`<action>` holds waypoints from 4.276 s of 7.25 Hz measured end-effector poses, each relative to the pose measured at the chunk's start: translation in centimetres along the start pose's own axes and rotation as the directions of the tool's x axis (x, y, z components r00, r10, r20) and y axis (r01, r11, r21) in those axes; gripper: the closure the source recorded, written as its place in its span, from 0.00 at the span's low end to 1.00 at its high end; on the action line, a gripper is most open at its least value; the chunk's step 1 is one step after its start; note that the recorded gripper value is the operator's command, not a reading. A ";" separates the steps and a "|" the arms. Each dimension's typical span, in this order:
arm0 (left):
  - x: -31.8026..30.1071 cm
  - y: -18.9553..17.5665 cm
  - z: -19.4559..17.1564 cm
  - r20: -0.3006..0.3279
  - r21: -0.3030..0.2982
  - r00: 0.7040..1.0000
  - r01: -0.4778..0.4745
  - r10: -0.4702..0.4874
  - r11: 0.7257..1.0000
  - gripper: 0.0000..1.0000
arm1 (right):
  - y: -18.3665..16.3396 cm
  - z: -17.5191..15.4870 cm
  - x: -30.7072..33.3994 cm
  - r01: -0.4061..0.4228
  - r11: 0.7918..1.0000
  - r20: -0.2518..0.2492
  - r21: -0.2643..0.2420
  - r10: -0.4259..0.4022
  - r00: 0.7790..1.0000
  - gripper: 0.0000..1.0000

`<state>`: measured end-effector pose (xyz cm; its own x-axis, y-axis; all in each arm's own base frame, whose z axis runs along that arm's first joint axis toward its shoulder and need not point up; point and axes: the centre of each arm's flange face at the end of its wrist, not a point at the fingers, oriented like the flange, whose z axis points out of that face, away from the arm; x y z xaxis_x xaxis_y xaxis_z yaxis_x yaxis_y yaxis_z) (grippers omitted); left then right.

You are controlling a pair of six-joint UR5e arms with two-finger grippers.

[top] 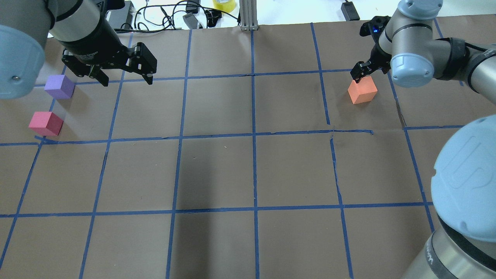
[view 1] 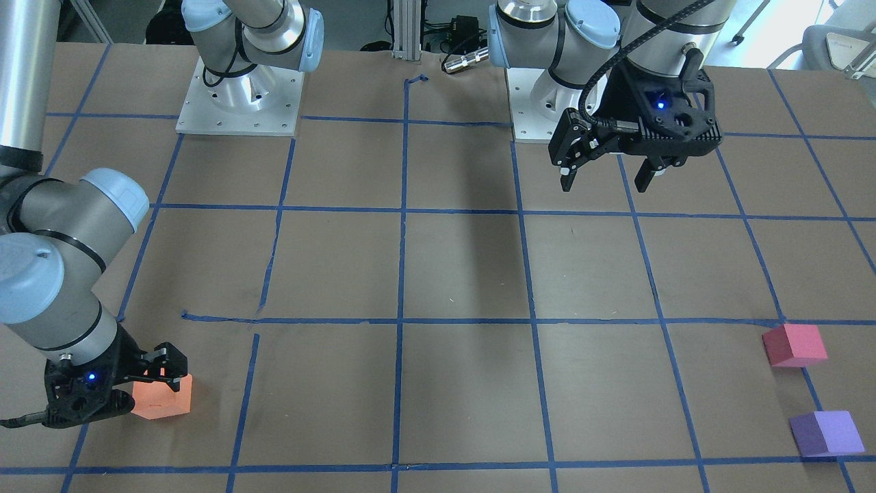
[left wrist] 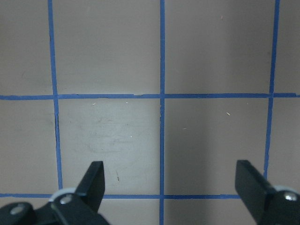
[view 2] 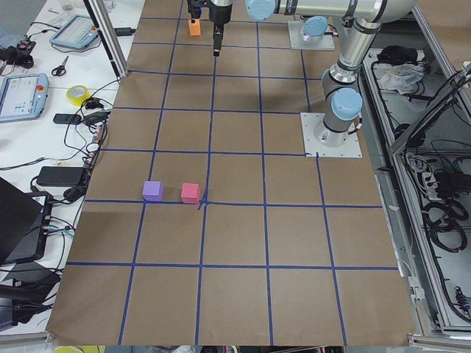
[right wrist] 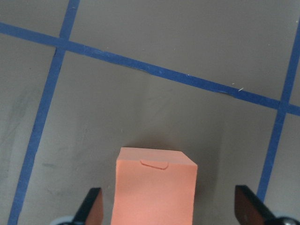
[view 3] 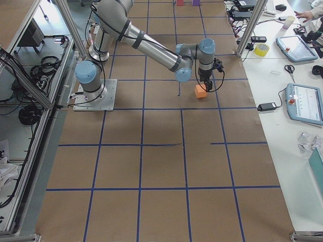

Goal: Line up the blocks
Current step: 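Lower the right gripper over the orange cube and grasp it, then carry the orange cube with the right gripper toward the table center, then open the right gripper to release the orange cube and lift away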

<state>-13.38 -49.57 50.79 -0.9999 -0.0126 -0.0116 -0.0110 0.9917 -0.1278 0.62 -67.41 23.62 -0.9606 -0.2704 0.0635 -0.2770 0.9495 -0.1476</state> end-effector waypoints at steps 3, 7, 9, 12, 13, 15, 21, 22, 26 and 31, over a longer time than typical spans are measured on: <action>0.1 -0.1 0.2 -0.003 -0.004 1.000 0.000 0.000 1.000 0.00 | -0.2 2.7 0.1 -0.004 1.000 0.007 -0.006 0.005 1.000 0.42; 0.1 -0.1 0.3 -0.004 -0.005 1.000 0.000 0.000 1.000 0.00 | -0.3 2.9 0.1 -0.015 1.000 0.012 -0.001 0.015 1.000 1.00; 0.1 -0.1 0.3 -0.004 -0.006 1.000 0.000 0.000 1.000 0.00 | -1.1 0.2 -1.5 -0.098 0.994 0.061 0.052 0.095 0.994 1.00; 0.2 -0.2 0.4 -0.004 -0.005 1.000 0.001 -0.001 1.000 0.00 | -3.8 -4.3 -12.5 -0.203 0.973 0.110 0.108 0.191 0.975 1.00; 0.2 -0.2 0.4 -0.004 -0.005 1.000 0.001 -0.001 1.000 0.00 | -4.4 -5.0 -16.7 -0.250 0.962 0.131 0.111 0.236 0.963 1.00; 0.2 -0.2 0.4 -0.003 -0.004 1.000 0.000 0.000 1.000 0.00 | -5.9 -5.5 -24.9 -0.325 0.940 0.171 0.106 0.304 0.937 1.00; 0.0 -0.4 0.6 -0.004 -0.007 1.000 -0.007 0.007 1.000 0.00 | -6.1 -1.9 -36.3 -0.380 0.922 0.130 0.070 0.369 0.920 0.25; 0.0 -0.4 0.7 -0.005 -0.009 1.000 -0.008 0.008 1.000 0.00 | -5.9 -1.9 -36.9 -0.386 0.920 0.129 0.065 0.376 0.918 0.00; -0.1 -0.9 1.3 0.001 -0.016 1.000 0.001 -0.001 1.000 0.00 | -5.5 -1.7 -37.3 -0.388 0.920 0.122 0.048 0.380 0.917 0.00; 0.1 -4.3 5.1 -0.007 -0.017 1.000 -0.004 0.003 1.000 0.00 | -4.7 -11.3 -30.2 -0.300 0.953 0.071 0.045 0.297 0.952 0.00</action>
<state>-13.37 -54.47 46.25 -1.0000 -0.0083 -0.0055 -0.0076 0.9938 -0.1111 31.12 -61.89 33.51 -0.9985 0.0131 -0.0532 0.0237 0.9788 -0.2037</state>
